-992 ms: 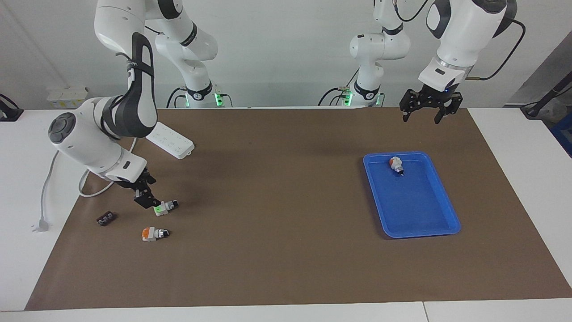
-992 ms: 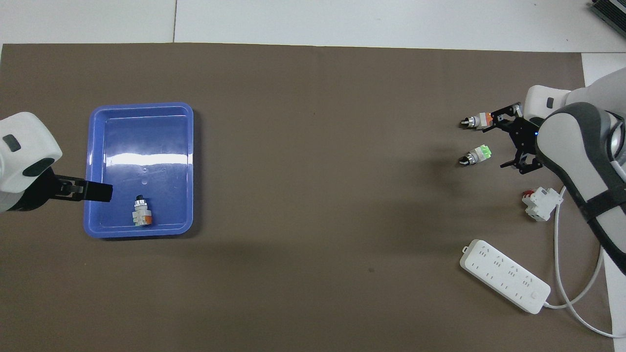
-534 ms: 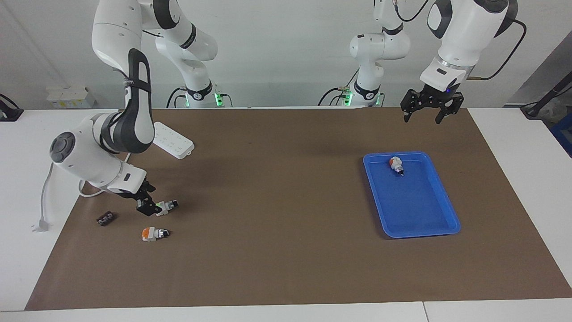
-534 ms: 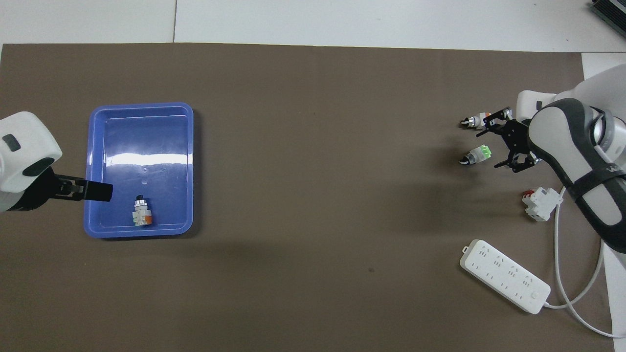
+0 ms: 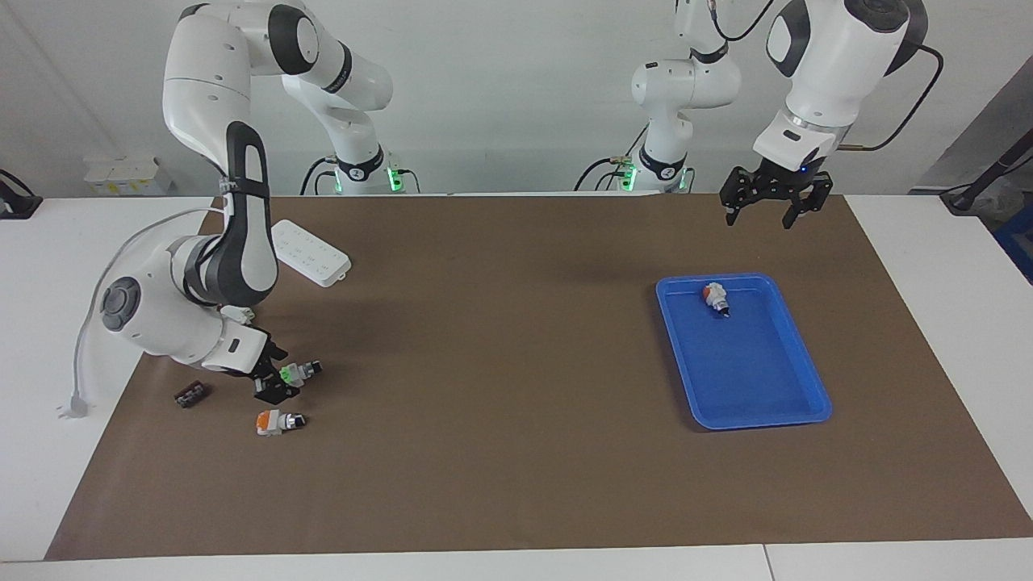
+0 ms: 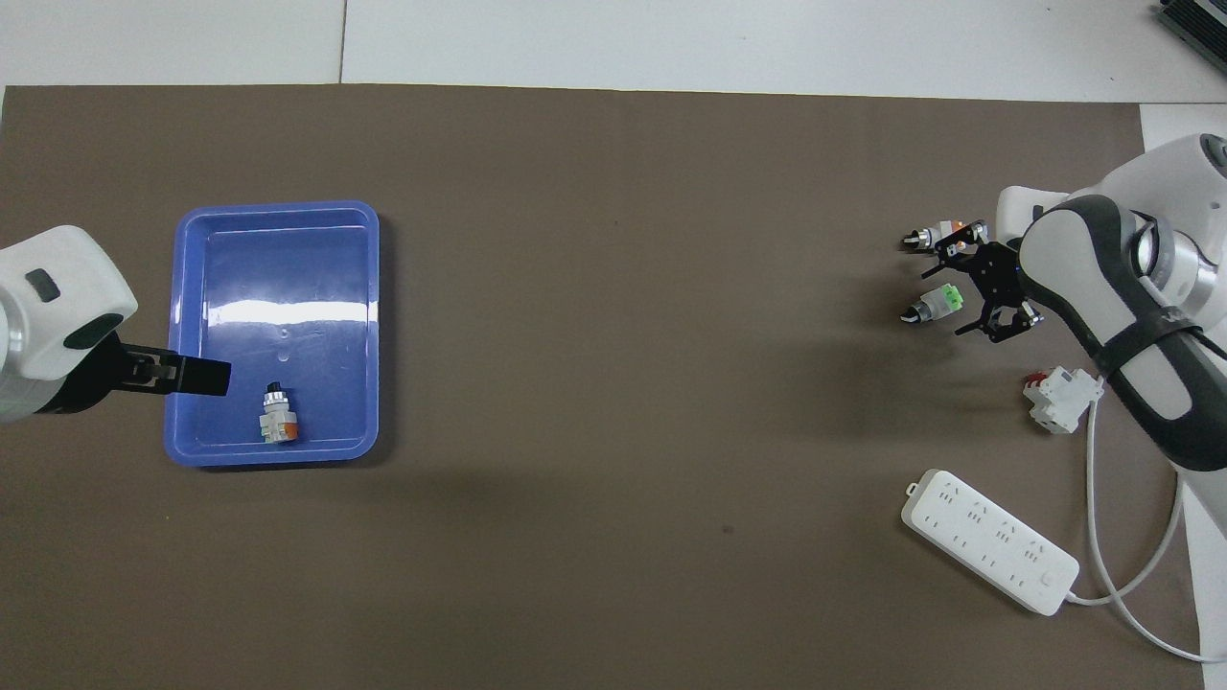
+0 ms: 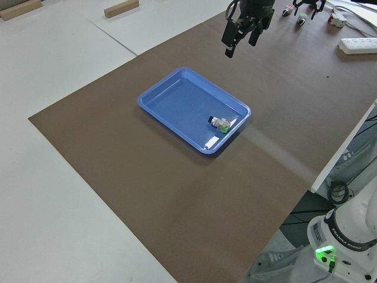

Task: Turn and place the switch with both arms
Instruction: 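Lower the right gripper and grasp the green-topped switch module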

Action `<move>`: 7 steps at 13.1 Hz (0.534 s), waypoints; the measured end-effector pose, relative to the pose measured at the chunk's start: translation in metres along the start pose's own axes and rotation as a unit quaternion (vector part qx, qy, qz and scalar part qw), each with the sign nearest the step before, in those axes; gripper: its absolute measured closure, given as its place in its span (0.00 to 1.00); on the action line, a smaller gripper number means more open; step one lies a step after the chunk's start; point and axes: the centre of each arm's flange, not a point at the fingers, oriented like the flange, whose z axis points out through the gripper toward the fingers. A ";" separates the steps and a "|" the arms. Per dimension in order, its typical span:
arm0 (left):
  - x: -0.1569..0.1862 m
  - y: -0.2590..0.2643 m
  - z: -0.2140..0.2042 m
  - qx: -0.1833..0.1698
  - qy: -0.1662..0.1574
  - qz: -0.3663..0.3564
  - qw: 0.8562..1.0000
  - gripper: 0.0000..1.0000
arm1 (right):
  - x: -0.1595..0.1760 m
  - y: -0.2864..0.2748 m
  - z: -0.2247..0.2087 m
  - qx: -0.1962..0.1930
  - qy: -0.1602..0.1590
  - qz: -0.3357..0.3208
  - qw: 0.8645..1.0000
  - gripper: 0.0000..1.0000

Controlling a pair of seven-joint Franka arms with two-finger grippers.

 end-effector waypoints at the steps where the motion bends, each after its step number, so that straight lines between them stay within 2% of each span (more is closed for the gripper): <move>1: 0.000 0.000 0.000 0.000 0.000 0.000 1.000 0.00 | 0.000 0.000 0.001 0.000 0.000 0.000 1.000 0.14; 2: 0.000 0.000 0.000 0.000 0.000 0.000 1.000 0.00 | 0.000 0.000 0.002 0.001 0.001 0.000 1.000 0.15; 3: 0.000 0.000 0.000 0.000 0.000 0.000 1.000 0.00 | -0.001 -0.001 0.003 0.002 0.002 0.001 1.000 0.26; 4: -0.001 -0.001 0.000 0.000 0.000 -0.001 1.000 0.00 | -0.003 -0.003 0.006 0.004 0.004 0.003 1.000 0.33; 7: -0.003 -0.003 0.004 0.000 -0.002 -0.003 1.000 0.00 | -0.009 -0.007 0.007 -0.001 0.012 0.013 1.000 0.34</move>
